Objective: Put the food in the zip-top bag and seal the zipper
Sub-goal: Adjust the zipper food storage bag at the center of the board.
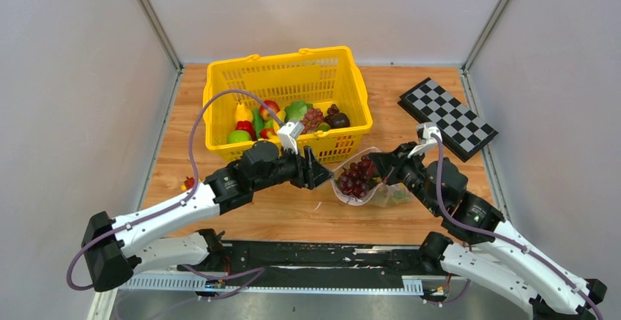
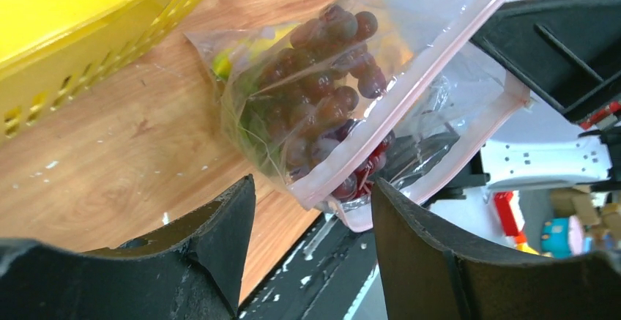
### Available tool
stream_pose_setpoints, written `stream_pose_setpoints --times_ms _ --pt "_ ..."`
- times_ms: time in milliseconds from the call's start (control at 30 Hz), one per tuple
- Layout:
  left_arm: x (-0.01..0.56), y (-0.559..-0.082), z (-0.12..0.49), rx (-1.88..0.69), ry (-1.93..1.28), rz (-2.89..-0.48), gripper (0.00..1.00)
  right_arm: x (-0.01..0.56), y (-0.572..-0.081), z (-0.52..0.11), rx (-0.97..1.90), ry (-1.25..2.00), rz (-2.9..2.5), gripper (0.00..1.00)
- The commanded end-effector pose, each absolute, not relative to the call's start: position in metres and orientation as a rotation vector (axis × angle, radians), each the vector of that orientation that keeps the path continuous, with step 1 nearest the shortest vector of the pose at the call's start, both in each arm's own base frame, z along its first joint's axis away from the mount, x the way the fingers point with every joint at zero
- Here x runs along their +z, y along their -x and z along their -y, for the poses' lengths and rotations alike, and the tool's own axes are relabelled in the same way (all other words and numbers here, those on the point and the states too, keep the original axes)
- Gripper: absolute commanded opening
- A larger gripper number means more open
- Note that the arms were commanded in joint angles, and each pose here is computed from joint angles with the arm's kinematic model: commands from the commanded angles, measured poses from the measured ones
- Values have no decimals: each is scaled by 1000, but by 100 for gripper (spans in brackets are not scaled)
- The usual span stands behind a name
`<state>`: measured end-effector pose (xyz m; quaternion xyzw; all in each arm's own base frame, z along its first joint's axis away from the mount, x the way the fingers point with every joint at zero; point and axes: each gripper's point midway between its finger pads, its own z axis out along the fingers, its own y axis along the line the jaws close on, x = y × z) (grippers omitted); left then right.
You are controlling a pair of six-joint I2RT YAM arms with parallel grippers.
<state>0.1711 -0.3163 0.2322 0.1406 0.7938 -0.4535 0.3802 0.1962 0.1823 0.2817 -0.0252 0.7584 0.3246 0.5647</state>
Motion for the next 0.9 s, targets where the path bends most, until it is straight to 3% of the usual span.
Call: stream_pose_setpoints --times_ms 0,200,300,367,467,533,667,867 --pt "236 -171 333 -1257 -236 -2060 65 315 -199 -186 840 18 -1680 1" --pt "232 -168 339 -1223 -236 -2076 61 316 -200 -187 839 14 -1679 1" --pt "227 -169 337 -1191 -245 -2083 52 316 -200 -187 841 14 -1678 1" --pt "225 -170 340 -1171 -275 -2082 42 315 -200 -188 844 16 -1680 1" --pt "227 -181 338 -1052 -336 -2088 16 315 -199 -188 847 17 -1681 1" --pt "235 -184 337 -1017 -379 -2068 7 316 -198 -185 844 14 -1680 1" --pt "265 -195 330 -937 -408 -1988 0 320 -196 -178 821 23 -1660 1" --pt "348 -198 345 -936 -576 -1857 0 329 -197 -149 675 39 -1627 2"
